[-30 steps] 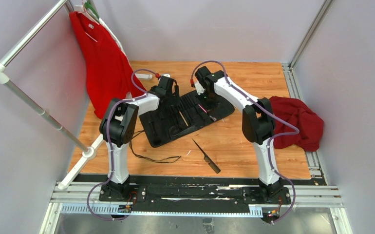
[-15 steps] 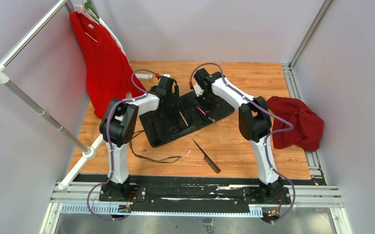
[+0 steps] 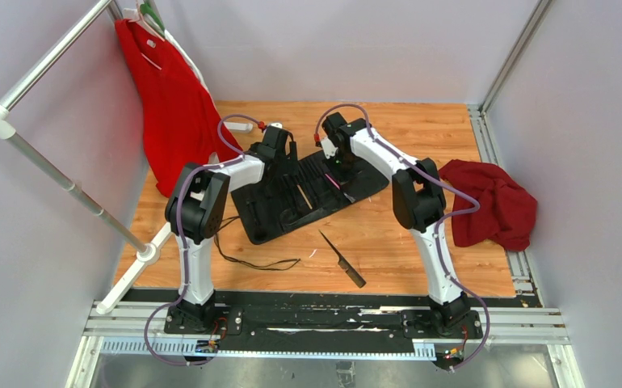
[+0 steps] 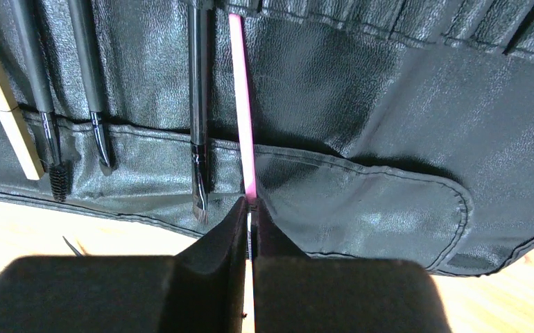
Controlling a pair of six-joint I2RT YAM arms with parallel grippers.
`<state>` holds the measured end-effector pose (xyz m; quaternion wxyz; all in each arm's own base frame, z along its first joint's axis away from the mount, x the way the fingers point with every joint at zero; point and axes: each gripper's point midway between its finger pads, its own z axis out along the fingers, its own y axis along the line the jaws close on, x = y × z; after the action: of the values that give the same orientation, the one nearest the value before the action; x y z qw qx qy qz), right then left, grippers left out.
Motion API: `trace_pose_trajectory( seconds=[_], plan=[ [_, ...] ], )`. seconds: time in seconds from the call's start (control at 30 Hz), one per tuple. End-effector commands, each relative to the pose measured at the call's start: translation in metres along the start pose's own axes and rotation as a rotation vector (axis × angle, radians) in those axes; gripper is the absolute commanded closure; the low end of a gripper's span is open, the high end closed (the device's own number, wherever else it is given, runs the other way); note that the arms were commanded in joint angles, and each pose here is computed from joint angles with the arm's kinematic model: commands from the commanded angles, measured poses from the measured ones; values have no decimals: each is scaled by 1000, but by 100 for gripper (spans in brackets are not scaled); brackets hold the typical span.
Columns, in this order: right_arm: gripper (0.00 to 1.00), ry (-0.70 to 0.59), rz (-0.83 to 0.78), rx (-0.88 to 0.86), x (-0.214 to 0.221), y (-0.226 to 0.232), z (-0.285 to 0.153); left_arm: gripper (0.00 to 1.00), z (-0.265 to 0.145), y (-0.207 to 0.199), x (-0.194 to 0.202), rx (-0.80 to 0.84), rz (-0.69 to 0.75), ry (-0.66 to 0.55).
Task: Organize the makeup
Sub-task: Place the makeup brush in the storage box.
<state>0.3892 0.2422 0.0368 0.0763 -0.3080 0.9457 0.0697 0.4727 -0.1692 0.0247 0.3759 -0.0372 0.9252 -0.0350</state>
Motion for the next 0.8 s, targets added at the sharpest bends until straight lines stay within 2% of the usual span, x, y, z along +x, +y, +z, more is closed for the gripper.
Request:
trace_pose_trajectory(
  seconds=[0.0,0.77],
  plan=[
    [99,-7,12,-16,-5,-5,0,6,9,8,62,11,7,187],
    [99,-94,14,-20,-34,-7,2,7,9,9,63,9,7,186]
  ],
)
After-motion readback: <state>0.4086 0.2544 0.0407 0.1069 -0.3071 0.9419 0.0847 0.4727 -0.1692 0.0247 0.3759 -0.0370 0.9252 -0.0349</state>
